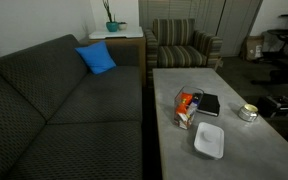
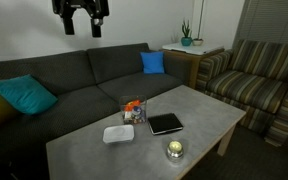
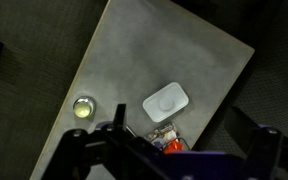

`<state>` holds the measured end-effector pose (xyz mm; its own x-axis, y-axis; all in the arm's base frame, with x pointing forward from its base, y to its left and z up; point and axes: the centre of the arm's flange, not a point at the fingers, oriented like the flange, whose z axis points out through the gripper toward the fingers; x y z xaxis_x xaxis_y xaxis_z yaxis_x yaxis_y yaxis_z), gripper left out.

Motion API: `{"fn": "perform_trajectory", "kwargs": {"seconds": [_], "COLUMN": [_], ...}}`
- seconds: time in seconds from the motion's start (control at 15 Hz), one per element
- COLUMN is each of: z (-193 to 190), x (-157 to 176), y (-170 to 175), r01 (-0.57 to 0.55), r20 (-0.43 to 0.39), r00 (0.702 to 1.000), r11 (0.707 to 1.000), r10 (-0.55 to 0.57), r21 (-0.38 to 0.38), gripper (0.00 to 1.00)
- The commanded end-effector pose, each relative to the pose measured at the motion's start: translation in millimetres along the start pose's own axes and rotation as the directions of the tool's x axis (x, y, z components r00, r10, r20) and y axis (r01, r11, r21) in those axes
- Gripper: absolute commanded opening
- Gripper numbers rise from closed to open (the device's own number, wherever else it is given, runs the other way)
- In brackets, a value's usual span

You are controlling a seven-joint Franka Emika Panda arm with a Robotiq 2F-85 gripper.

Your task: Place the white lid on top of the clear food container

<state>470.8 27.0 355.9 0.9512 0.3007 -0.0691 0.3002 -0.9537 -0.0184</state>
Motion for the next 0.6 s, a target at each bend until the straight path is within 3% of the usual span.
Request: {"fn": "perform_trajectory", "kwargs": {"seconds": [0.0, 0.13, 0.27, 0.33, 0.53], "z": [43, 72, 97, 75, 101], "x": [32, 48, 59, 37, 49], "y": [9, 13, 15, 6, 7], "r01": [-0.015, 0.003, 0.088, 0.028, 0.066], "r20": [-0.059, -0.072, -0.073, -0.071, -0.063], "r00": [0.998, 0.997, 0.994, 0.997, 0.996], "r11": [0.996, 0.997, 0.996, 0.999, 0.998], "r10": [0.009, -0.008, -0.086, -0.030, -0.065], "r21": [-0.089, -0.072, 0.033, -0.027, 0.016], "gripper": [1.00, 1.00, 1.00, 1.00, 1.00]}}
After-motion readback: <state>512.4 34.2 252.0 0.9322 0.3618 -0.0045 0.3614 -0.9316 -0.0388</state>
